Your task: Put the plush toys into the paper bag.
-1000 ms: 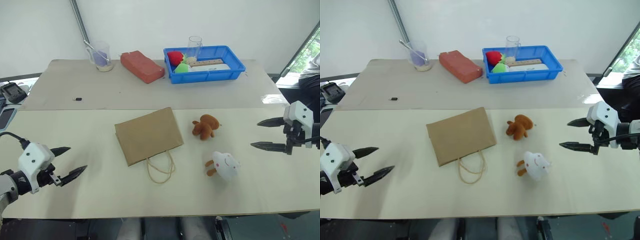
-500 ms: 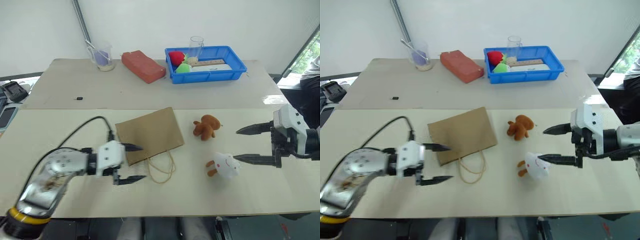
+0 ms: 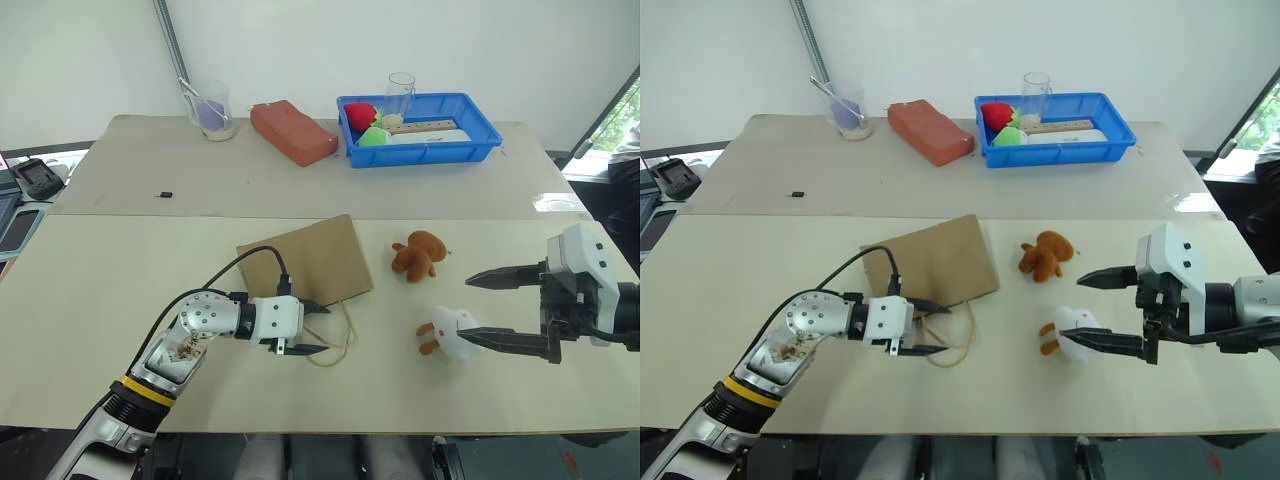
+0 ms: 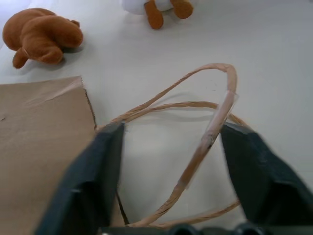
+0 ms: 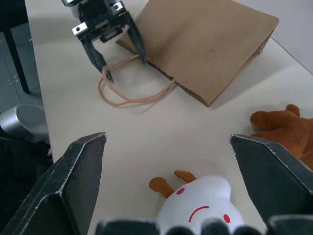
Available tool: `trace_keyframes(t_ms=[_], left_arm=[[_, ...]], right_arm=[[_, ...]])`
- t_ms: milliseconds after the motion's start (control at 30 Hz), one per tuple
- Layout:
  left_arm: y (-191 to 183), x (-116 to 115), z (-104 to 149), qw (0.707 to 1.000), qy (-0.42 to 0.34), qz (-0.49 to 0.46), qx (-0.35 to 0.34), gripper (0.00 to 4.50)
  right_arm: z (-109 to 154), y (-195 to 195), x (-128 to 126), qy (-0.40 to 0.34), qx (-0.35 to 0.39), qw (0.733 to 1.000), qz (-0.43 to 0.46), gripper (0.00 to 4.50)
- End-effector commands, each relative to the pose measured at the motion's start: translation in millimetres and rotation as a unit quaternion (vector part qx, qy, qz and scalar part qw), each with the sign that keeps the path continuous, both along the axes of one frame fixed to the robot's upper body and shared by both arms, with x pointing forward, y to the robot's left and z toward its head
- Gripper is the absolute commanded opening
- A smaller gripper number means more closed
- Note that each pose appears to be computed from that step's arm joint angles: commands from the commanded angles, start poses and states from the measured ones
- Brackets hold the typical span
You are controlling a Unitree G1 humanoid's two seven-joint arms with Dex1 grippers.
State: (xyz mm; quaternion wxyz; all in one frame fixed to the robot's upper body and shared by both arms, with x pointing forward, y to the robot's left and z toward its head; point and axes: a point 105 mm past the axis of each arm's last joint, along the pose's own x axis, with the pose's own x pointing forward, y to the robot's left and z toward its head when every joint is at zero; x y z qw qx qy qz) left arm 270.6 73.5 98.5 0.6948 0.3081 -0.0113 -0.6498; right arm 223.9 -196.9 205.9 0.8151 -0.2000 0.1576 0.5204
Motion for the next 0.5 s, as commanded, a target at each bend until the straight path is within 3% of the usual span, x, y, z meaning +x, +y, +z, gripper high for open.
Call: trace_keyframes(t_ms=[33,100,133,267,500], left_arm=[[-6.4,-1.8,10.8,0.999,-0.019,-0.022,-0.013,1.26],[-6.0,-4.4,12.4,0.999,-0.011,-0.032,-0.017,0.31],[-5.3,-5.4,13.1,0.999,-0.008,-0.036,-0.016,0.05],[-2.0,-0.2,23.8,0.999,0.004,-0.033,-0.024,0.05],[5.6,20.6,73.8,0.992,0.09,-0.006,-0.092,0.05]], right_arm=[[9.3,3.1,-3.0,-0.02,0.004,1.0,0.008,4.5],[8.7,6.4,-5.7,-0.013,0.012,1.0,0.018,4.5],[7.9,7.9,-6.8,-0.01,0.013,1.0,0.021,4.5],[-0.1,14.9,-7.3,0.0,0.008,1.0,0.021,4.5],[-17.8,63.2,12.7,-0.029,0.08,0.996,-0.001,4.5]])
